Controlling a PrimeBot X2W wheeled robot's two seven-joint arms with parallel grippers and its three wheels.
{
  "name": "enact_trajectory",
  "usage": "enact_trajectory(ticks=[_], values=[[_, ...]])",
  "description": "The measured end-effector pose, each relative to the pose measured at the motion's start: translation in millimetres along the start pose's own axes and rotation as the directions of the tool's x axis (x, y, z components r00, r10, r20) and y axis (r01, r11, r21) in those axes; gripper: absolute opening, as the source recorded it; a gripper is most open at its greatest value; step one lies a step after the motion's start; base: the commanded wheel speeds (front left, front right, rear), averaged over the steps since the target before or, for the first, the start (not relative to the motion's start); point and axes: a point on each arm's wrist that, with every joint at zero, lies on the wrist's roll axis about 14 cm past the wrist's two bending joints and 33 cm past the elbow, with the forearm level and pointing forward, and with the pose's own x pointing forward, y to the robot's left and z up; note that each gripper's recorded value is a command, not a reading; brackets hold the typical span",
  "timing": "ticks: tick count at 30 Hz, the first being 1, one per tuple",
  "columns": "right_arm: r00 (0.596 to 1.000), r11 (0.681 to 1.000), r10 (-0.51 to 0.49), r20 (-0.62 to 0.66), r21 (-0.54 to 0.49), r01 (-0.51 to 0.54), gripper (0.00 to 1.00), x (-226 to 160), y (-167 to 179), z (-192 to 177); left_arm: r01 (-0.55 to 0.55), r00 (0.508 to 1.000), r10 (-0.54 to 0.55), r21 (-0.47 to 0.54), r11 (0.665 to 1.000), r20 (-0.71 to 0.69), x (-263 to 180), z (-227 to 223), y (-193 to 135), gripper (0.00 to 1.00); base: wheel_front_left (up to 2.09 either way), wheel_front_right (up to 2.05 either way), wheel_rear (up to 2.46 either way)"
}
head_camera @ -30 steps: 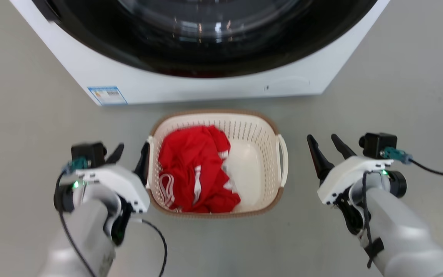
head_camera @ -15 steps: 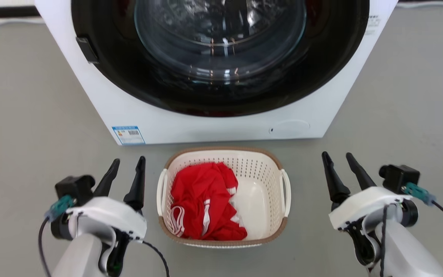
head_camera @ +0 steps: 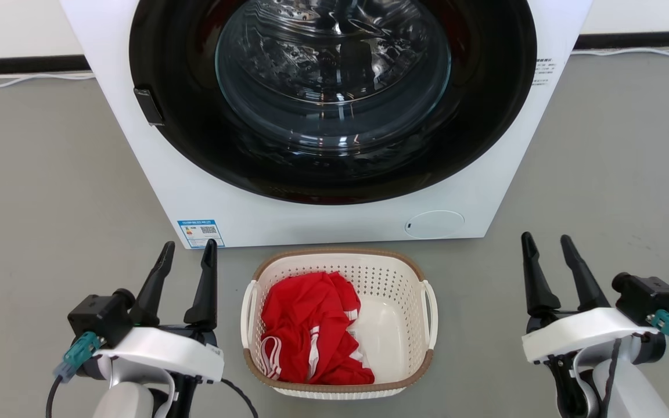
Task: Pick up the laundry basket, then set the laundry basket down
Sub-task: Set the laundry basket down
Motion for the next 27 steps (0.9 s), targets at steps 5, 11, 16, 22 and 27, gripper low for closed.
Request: enact_trajectory(ticks=[5,11,16,22,27], values=[[0.999,1.000,-0.016,0.038,-0.012,0.017,1.00,-5,-3,10,-0.003,0.999,0.002,0.019,1.000,0.047,-6,15,1,1.00,0.00,0.00,0.00],[0.997,0.999,-0.029,0.073,-0.033,0.032,1.00,-19,-7,19,-0.019,0.998,0.017,0.023,1.000,0.066,-21,21,1,1.00,0.00,0.00,0.00],[0.996,0.998,-0.027,0.090,-0.055,0.032,1.00,-25,-5,24,-0.023,0.997,0.020,0.032,0.999,0.076,-27,24,2,1.00,0.00,0.00,0.00],[0.994,0.995,-0.031,0.105,-0.092,0.041,1.00,-27,-8,30,-0.007,0.997,0.005,0.037,0.999,0.072,-28,23,-4,1.00,0.00,0.00,0.00],[0.993,0.993,-0.042,0.106,-0.106,0.054,1.00,-28,-12,31,0.006,0.998,-0.009,0.043,0.999,0.057,-27,18,-8,1.00,0.00,0.00,0.00]])
